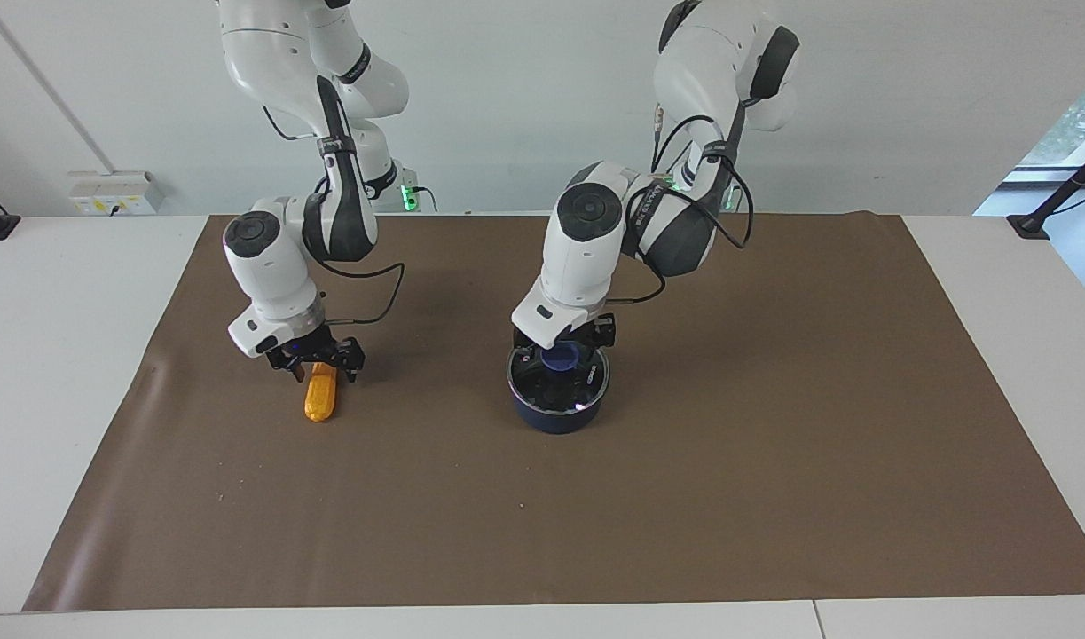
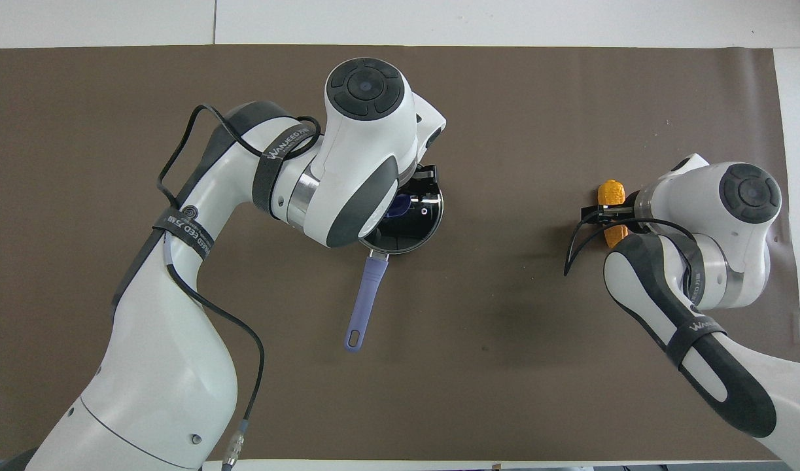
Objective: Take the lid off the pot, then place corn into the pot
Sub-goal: 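Grasp the purple knob with the left gripper while the right gripper grasps the corn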
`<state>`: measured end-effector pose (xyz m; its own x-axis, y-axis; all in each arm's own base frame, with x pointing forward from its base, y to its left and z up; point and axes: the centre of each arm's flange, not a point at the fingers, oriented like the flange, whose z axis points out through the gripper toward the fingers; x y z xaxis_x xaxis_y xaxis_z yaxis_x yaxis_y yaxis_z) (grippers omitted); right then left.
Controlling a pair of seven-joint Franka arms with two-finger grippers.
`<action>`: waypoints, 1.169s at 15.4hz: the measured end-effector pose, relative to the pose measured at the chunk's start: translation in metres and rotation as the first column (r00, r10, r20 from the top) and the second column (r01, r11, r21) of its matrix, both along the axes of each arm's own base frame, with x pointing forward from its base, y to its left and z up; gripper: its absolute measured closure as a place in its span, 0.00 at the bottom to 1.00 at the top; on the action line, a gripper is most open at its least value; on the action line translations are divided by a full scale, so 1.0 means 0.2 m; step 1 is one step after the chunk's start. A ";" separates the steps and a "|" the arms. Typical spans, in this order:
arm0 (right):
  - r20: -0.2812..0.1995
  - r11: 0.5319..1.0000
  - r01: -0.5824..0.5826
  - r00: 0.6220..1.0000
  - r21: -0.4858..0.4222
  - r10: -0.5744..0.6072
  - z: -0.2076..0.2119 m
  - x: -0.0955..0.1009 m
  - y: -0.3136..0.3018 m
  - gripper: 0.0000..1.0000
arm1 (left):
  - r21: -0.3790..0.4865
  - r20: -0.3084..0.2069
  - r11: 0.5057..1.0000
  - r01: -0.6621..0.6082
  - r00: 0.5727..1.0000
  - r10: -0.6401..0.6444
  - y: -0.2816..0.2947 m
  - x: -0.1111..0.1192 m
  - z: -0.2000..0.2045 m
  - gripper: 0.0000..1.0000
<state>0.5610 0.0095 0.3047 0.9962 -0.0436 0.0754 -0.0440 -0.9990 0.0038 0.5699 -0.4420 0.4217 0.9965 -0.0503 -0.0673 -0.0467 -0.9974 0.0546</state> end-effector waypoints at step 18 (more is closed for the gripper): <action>-0.089 0.997 -0.077 0.993 -0.001 0.076 0.22 0.10 0.23 0.59 | 0.010 0.012 0.999 -0.043 0.999 0.043 0.00 -0.02 -0.08 0.02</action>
<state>0.5819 0.0551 0.3485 0.9994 0.0332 -0.0135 0.0334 -0.9994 0.0092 0.5663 -0.4428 0.4059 0.9984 -0.0067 -0.0559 -0.0042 -0.9990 0.0439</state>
